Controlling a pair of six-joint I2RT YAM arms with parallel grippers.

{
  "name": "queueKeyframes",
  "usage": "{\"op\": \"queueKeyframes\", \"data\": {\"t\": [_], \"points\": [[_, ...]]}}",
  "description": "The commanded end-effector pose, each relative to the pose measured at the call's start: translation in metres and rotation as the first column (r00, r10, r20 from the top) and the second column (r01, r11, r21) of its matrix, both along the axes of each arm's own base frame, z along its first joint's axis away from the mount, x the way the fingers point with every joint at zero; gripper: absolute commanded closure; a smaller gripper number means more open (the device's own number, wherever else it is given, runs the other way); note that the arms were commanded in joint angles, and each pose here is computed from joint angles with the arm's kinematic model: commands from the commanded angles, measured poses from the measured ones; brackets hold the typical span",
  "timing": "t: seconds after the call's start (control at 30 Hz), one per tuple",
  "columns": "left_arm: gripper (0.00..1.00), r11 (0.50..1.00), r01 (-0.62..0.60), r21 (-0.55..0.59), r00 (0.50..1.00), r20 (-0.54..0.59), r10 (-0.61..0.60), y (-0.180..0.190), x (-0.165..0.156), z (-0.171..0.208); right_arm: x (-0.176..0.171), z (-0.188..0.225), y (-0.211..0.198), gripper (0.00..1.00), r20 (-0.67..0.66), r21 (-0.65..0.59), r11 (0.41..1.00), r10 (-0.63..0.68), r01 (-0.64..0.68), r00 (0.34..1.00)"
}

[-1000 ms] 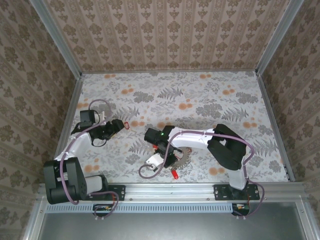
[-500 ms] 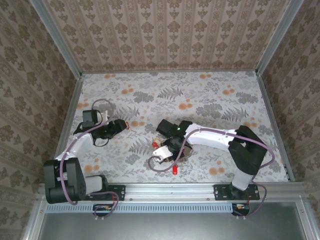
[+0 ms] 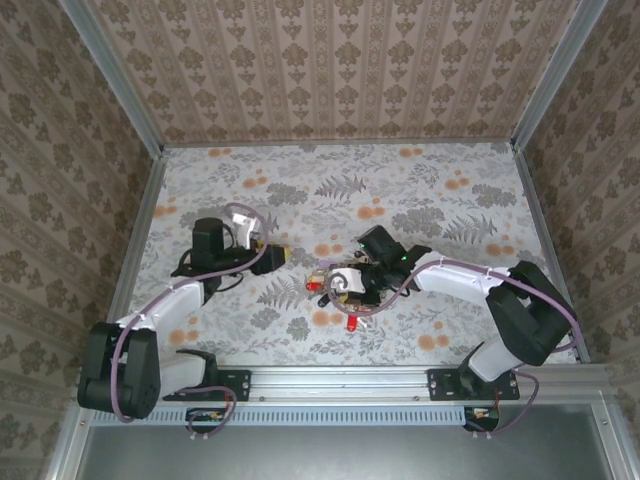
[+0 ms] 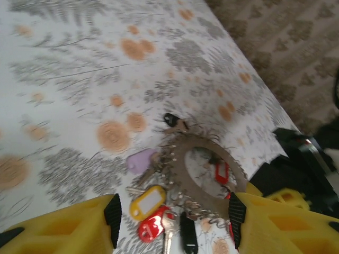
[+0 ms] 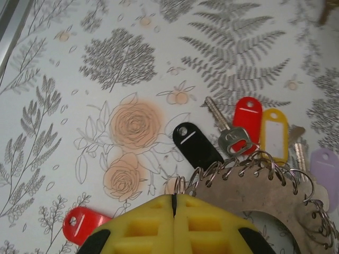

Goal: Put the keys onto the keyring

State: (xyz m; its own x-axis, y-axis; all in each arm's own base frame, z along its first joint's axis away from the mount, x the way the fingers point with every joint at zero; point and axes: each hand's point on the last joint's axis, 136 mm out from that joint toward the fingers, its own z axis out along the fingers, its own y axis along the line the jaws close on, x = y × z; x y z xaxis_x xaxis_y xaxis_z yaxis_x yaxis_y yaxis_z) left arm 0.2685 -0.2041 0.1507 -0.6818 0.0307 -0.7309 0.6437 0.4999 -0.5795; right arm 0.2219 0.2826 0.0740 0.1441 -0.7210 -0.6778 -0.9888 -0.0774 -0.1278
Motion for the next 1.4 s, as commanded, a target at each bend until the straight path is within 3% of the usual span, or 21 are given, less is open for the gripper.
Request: {"op": "queueKeyframes", "data": {"t": [0.0, 0.2, 0.47, 0.7, 0.93, 1.17, 1.37], "points": [[0.42, 0.982, 0.187, 0.003, 0.966, 0.18, -0.185, -0.025, -0.01, 0.026, 0.01, 0.042, 0.015, 1.0, -0.018, 0.233, 0.972, -0.036, 0.04, 0.999], [0.42, 0.919, 0.395, 0.018, 0.852, 0.368, -0.373, -0.048, -0.042, 0.039, 0.023, 0.067, 0.003, 1.0, -0.026, 0.348, 0.933, -0.09, 0.094, 0.996], [0.41, 0.88, 0.472, 0.049, 0.776, 0.452, -0.441, -0.072, -0.058, 0.046, 0.034, 0.102, -0.002, 1.0, -0.008, 0.484, 0.866, -0.141, 0.127, 0.99], [0.42, 0.887, 0.448, 0.11, 0.746, 0.501, -0.439, -0.088, -0.061, 0.048, 0.033, 0.124, -0.003, 1.0, -0.003, 0.541, 0.832, -0.144, 0.122, 0.99], [0.5, 0.904, 0.394, 0.167, 0.721, 0.553, -0.417, -0.094, -0.055, 0.049, 0.033, 0.147, -0.002, 1.0, 0.005, 0.594, 0.796, -0.151, 0.118, 0.989], [0.51, 0.904, 0.364, 0.223, 0.693, 0.584, -0.423, -0.102, -0.052, 0.047, 0.027, 0.146, 0.0, 1.0, 0.003, 0.58, 0.808, -0.126, 0.101, 0.992], [0.55, 0.882, 0.414, 0.227, 0.681, 0.566, -0.465, -0.108, -0.062, 0.041, 0.022, 0.143, 0.007, 1.0, 0.015, 0.563, 0.823, -0.106, 0.079, 0.994]]}}
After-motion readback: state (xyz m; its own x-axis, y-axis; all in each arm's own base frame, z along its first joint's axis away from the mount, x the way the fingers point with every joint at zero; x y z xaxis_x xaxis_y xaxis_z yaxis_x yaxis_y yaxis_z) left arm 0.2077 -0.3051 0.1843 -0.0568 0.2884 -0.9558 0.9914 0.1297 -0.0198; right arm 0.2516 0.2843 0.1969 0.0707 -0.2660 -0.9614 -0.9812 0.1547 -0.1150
